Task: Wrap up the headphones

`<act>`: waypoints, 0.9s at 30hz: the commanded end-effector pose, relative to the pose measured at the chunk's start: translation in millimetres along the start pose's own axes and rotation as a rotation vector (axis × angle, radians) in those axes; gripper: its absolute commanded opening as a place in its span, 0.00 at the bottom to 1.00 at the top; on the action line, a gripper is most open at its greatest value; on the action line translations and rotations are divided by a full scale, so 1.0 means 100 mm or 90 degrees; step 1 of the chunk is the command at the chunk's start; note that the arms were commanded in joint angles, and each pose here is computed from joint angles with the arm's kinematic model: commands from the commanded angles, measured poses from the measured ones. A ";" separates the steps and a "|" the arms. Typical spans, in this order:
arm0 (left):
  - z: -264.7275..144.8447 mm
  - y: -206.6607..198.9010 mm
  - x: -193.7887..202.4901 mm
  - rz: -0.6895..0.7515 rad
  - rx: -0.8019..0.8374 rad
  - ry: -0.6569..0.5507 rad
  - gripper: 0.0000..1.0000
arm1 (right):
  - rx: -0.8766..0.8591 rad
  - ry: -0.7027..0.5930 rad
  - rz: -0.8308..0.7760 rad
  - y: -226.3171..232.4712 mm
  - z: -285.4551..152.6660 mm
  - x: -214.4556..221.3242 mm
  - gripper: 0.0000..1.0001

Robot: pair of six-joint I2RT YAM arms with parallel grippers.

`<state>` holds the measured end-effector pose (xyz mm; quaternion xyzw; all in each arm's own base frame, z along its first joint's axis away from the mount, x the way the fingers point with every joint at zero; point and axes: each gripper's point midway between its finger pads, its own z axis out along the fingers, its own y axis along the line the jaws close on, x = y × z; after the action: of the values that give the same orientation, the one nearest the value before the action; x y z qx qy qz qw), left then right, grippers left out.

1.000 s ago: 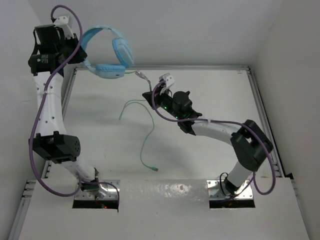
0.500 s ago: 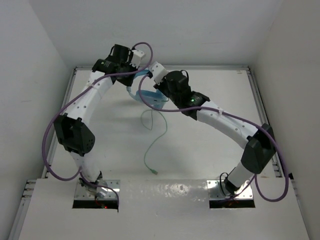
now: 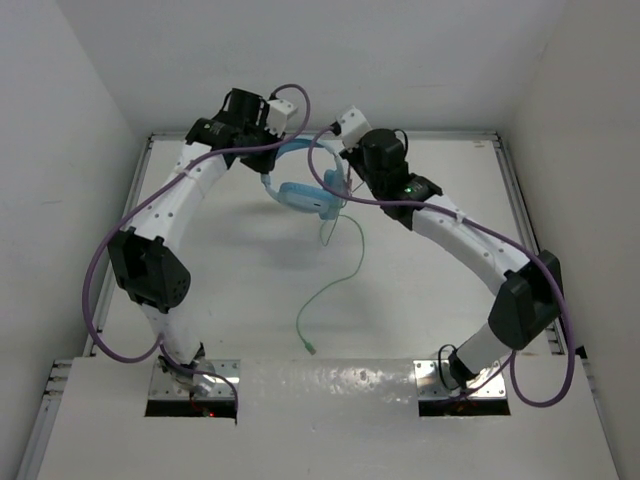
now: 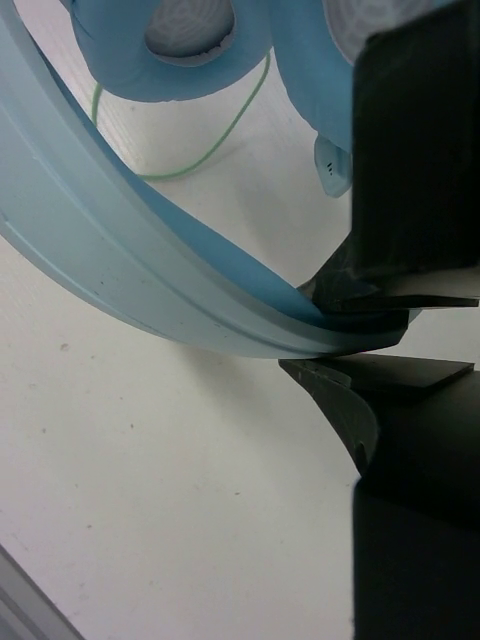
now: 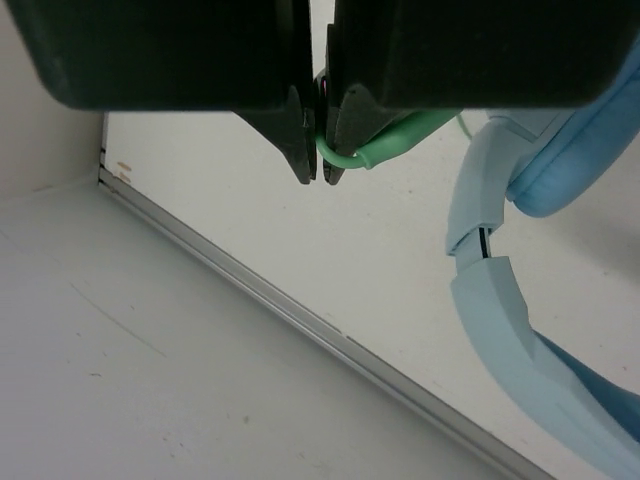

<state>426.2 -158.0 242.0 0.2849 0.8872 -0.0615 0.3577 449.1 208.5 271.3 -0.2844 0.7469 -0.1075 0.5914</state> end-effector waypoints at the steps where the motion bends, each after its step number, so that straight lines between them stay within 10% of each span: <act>1: -0.38 -0.30 -0.21 0.055 0.079 -0.058 0.00 | 0.042 -0.118 0.114 -0.41 -0.17 -0.43 0.00; 8: -0.29 -0.21 -0.24 -0.006 0.048 -0.049 0.00 | -0.056 -0.141 0.116 -0.21 -0.29 -0.55 0.11; 17: -0.44 0.29 -0.38 -0.111 -0.088 -0.094 0.00 | -0.200 -0.106 0.189 0.13 -0.51 -0.61 0.00; 27: -0.61 0.92 -0.18 -0.278 -0.356 -0.097 0.00 | -0.402 0.125 0.325 0.65 -0.61 -0.73 0.00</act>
<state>451.7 -107.4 269.6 0.0792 0.9073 0.0283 0.4120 407.6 270.9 321.5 -0.2576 0.8127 0.1710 0.4938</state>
